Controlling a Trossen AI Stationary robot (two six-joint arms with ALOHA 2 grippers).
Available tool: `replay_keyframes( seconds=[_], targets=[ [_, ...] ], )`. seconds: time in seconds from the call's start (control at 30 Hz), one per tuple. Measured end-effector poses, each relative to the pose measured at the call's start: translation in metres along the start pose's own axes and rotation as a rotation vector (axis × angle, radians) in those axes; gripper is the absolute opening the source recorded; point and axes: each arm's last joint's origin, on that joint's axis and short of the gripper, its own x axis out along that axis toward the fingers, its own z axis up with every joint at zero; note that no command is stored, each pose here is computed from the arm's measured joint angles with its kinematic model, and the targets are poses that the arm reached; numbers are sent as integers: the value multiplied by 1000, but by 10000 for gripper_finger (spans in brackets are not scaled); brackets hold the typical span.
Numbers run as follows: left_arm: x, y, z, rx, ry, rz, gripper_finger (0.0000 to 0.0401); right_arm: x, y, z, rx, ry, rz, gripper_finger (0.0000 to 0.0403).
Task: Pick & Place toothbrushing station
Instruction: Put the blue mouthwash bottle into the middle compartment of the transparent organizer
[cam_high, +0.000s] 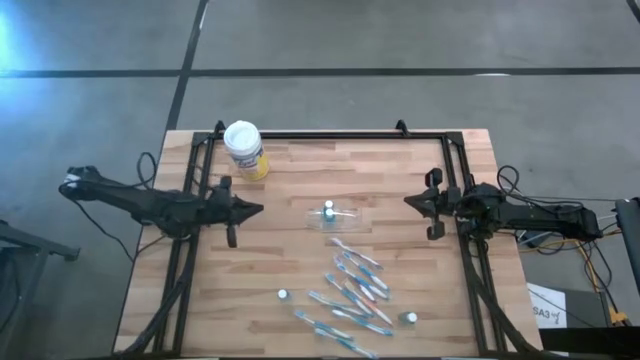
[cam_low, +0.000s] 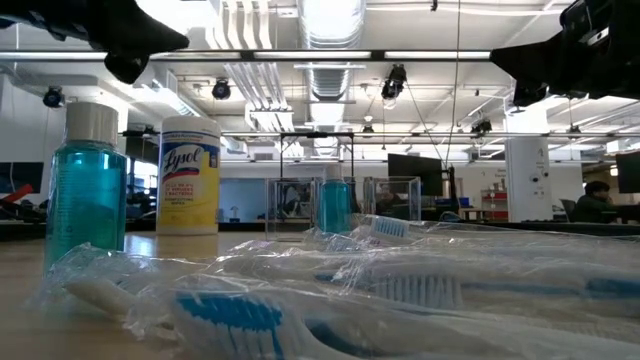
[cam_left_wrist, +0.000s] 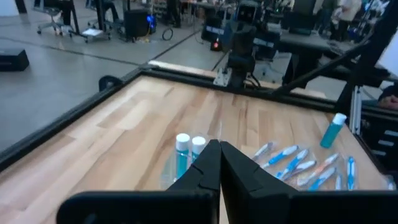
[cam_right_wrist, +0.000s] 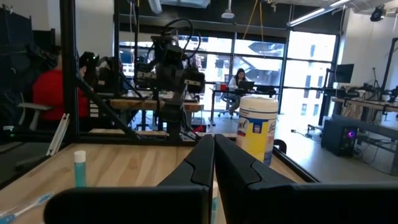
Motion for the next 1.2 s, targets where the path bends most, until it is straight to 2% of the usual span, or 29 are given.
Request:
replay_keyframes(
  seconds=[0.2,0.27,0.43,0.53,0.73,0.97,1.1,1.2],
  targets=[
    [12,-9,-5,18,69,-54,4,0,0,0,3,0,0,8],
    [15,-15,5,-4,55,-81,4,0,0,0,11,0,0,8],
    [26,-31,19,41,142,-95,5,0,0,0,19,2,-1,8],
    [32,-45,39,57,176,-104,5,0,0,0,18,2,-1,8],
    [52,-76,64,151,305,-88,13,0,0,0,18,3,-1,8],
    [71,-100,98,102,436,-7,73,0,0,-1,19,15,0,8],
    [78,-112,111,100,576,11,119,1,0,-3,22,33,0,8],
    [86,-122,114,53,714,-23,151,1,0,-4,22,36,1,8]
  ],
)
